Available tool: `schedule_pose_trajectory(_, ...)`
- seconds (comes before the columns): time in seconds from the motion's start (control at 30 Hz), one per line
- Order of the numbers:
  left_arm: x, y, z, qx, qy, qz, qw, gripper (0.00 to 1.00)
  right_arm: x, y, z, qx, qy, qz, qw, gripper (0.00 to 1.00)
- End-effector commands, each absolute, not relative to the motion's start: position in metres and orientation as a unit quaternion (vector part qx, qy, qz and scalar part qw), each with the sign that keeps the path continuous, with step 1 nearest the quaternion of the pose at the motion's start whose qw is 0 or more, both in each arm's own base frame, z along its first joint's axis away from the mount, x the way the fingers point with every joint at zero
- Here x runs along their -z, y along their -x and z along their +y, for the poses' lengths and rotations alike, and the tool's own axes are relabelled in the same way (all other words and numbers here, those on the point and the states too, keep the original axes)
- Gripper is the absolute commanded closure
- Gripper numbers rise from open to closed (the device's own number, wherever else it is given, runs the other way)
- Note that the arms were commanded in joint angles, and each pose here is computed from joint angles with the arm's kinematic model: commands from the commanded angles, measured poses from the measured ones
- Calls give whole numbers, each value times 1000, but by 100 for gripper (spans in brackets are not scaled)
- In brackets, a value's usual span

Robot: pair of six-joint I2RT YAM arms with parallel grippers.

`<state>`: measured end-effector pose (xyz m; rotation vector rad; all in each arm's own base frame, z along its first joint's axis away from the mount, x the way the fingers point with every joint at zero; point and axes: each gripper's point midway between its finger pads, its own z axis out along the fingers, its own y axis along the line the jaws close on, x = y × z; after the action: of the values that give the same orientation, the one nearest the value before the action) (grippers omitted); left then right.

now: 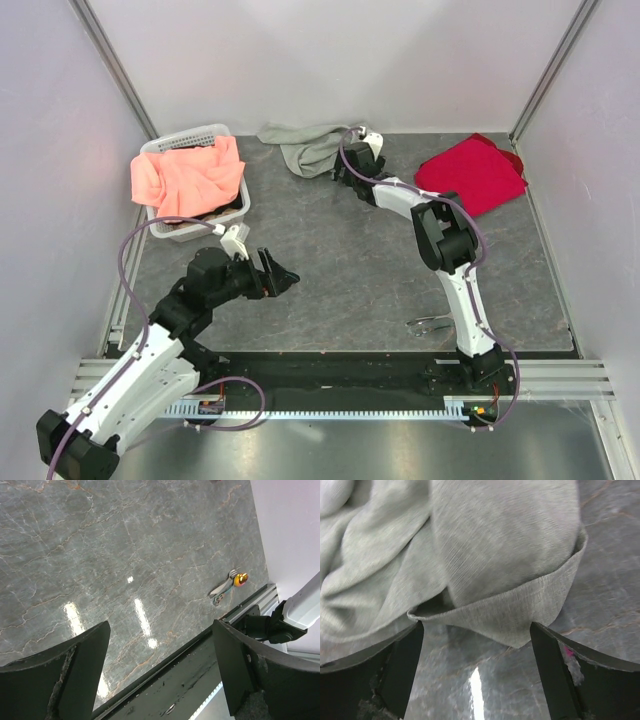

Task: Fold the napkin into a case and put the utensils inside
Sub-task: Pick up the crumpled napkin from the corner of the board, then move the crumpled napkin to the corner of the board.

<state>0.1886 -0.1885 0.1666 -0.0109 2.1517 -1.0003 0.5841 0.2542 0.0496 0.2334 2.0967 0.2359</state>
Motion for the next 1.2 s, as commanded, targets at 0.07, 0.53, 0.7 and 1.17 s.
schedule_pose_trajectory(0.07, -186, -201, -196, 408, 14, 826, 389, 12, -54, -608, 234, -47, -169, 840, 513, 21)
schedule_pose_trajectory(0.53, -181, -234, -189, 353, 70, 846, 394, 26, -78, -414, 272, -225, 46, 896, 381, 100)
schedule_pose_trajectory(0.7, -160, -244, -194, 324, 73, 871, 362, 13, -55, -286, 267, -295, 92, 904, 296, 84)
schedule_pose_trajectory(1.17, -97, -273, -233, 308, 115, 906, 267, 17, -112, -289, 211, -186, 97, 896, 392, 18)
